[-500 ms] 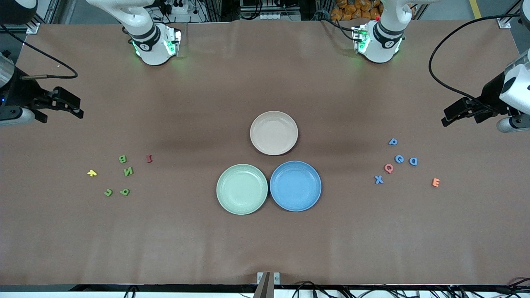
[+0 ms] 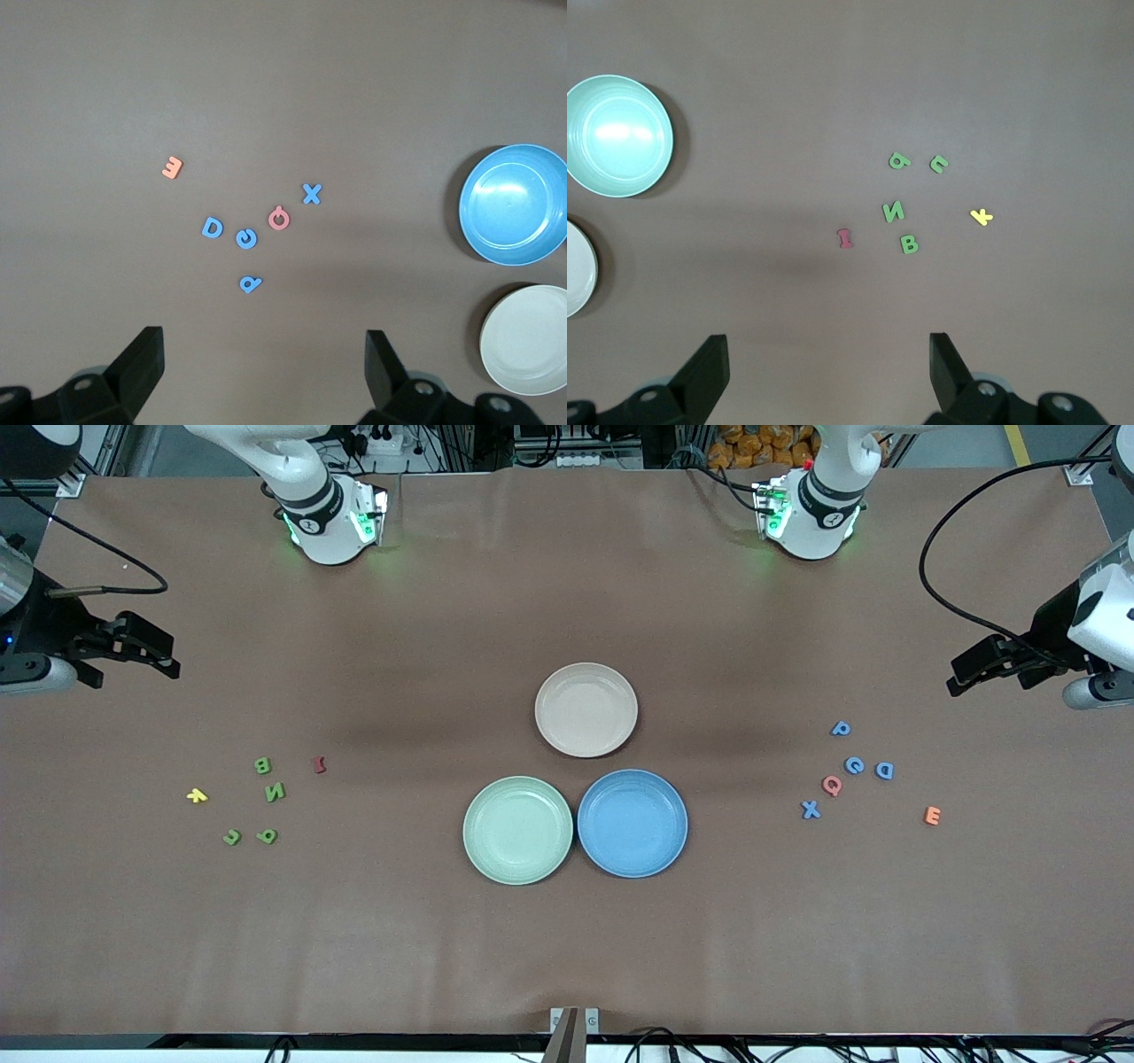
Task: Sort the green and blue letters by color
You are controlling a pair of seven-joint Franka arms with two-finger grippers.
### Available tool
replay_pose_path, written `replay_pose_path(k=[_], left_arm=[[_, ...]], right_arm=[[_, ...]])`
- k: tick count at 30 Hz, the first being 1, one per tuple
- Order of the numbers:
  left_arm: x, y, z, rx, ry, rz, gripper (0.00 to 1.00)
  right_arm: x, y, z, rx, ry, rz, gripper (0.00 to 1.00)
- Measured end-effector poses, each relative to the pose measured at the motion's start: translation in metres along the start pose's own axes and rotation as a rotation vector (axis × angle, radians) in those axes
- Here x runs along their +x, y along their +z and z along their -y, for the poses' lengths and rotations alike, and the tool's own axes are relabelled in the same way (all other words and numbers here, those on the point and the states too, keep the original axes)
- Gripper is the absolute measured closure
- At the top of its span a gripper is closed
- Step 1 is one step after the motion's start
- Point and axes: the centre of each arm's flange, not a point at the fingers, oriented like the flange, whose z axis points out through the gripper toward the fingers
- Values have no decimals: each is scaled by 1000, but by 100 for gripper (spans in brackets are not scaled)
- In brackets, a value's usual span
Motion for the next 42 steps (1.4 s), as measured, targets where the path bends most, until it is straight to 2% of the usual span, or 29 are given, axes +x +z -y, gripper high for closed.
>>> replay_pose_path(k=[6,15,22,29,37,42], left_arm=[[1,1,4,2,-8,2,0],[2,3,7,23,-6,2,0],[4,13,9,37,-5,20,0],[20,51,9,67,0,43,0],[39,121,9,78,9,22,0],[37,161,7,75,24,-26,0]], right_arm=[[4,22,-1,-1,2,-10,0],[11,91,-3,-4,5,-34,0],[13,130,-3,-3,4,-23,0],[21,157,10,-15,-24,-18,0],[19,194,35,-32,-29,-22,0],[12,214,42,-36,-27,-23,0]])
